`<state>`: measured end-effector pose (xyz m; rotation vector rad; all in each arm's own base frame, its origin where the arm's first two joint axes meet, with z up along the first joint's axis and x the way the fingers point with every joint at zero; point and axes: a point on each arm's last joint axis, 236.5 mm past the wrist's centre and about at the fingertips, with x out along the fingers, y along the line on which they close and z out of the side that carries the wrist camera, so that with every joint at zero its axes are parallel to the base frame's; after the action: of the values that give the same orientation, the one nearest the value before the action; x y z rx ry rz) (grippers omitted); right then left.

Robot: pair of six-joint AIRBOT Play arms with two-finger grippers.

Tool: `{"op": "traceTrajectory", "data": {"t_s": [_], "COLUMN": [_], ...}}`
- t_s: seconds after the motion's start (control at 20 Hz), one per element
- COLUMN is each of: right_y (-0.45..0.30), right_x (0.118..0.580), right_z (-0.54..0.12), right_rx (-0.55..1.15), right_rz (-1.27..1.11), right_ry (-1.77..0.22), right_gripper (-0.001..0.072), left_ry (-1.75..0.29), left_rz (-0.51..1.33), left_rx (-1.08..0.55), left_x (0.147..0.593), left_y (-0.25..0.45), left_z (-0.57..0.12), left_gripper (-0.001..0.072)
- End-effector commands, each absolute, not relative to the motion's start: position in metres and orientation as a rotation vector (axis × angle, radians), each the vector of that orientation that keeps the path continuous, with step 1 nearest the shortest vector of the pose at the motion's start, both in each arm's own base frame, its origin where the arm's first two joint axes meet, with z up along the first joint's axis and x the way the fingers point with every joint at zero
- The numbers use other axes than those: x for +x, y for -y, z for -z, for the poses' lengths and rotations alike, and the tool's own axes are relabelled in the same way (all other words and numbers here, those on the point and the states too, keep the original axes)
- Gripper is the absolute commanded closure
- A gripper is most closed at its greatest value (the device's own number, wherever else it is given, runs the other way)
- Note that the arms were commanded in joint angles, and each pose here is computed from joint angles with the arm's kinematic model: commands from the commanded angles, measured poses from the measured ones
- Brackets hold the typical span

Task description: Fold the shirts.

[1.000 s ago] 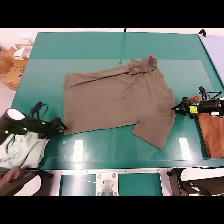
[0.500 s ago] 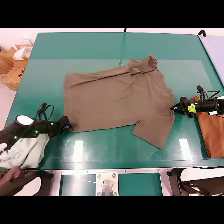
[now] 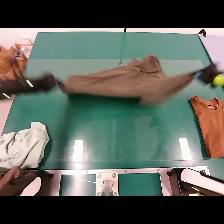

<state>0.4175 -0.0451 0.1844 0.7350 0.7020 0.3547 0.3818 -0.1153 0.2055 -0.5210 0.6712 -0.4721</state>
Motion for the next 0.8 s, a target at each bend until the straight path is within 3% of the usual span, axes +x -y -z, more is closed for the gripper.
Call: {"op": "traceTrajectory", "data": {"t_s": [0.0,0.15,0.3,0.5,0.75], "right_y": [0.003,-0.031,-0.054,-0.039,0.033], "right_x": [0.357,0.27,0.209,0.209,0.297], "right_z": [-0.405,-0.528,-0.585,-0.582,-0.457], "right_rx": [0.507,0.291,0.18,0.184,0.405], "right_rz": [-0.438,-0.347,-0.217,-0.131,-0.132], "right_ry": [-0.214,0.119,0.317,0.308,-0.006], "right_gripper": [0.0693,0.0693,0.0693,0.0693,0.0694], "left_ry": [-0.175,0.164,0.29,0.122,-0.362], "left_rz": [0.571,0.574,0.545,0.43,0.428], "left_rx": [-0.273,-0.133,-0.073,-0.078,-0.158], "left_x": [0.324,0.237,0.192,0.23,0.343], "left_y": [0.12,0.122,0.118,0.096,0.091], "left_z": [-0.433,-0.563,-0.602,-0.559,-0.395], "left_gripper": [0.0683,0.0683,0.0683,0.0682,0.0683]}}
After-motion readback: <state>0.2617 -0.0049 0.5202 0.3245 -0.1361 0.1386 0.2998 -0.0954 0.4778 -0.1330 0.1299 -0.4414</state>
